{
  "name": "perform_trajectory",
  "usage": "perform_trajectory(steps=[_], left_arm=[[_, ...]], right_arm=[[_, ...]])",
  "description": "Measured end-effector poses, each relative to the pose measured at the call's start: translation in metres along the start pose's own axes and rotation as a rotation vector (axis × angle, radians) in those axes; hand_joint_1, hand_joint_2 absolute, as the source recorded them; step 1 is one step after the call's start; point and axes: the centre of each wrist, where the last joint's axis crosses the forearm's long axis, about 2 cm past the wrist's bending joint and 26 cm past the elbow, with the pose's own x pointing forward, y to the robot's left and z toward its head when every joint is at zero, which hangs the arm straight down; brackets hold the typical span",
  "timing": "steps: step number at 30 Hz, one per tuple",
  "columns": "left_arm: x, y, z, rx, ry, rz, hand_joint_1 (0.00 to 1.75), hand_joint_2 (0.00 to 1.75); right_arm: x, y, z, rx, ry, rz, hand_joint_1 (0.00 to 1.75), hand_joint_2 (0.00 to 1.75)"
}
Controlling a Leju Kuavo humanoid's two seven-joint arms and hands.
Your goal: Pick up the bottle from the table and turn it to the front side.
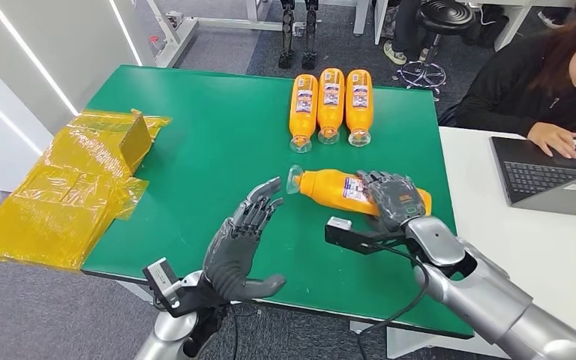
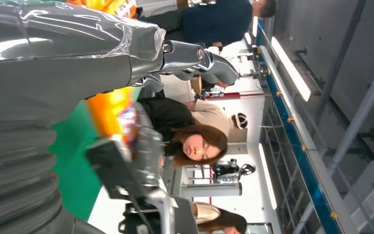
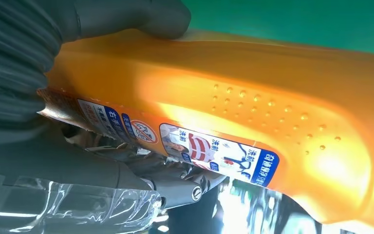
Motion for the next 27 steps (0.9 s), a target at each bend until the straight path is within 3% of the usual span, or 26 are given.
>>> perform_trajectory(steps=[9, 18, 27], left_arm=[[-0.002, 0.002, 0.009, 0.062, 0.021, -0.034, 0.00, 1.75], [0.001, -0.003, 0.014, 0.118, 0.038, -0.043, 0.00, 1.75], [0.003, -0.007, 0.014, 0.161, 0.026, 0.009, 0.00, 1.75]], right_arm=[[0.011, 0.005, 0.043, -0.323, 0.002, -0.032, 1.75, 1.75], [0.044, 0.027, 0.094, -0.446, -0.016, -0.104, 1.75, 1.75], [0.088, 0.042, 0.127, -0.560, -0.094, -0.251, 1.75, 1.75]])
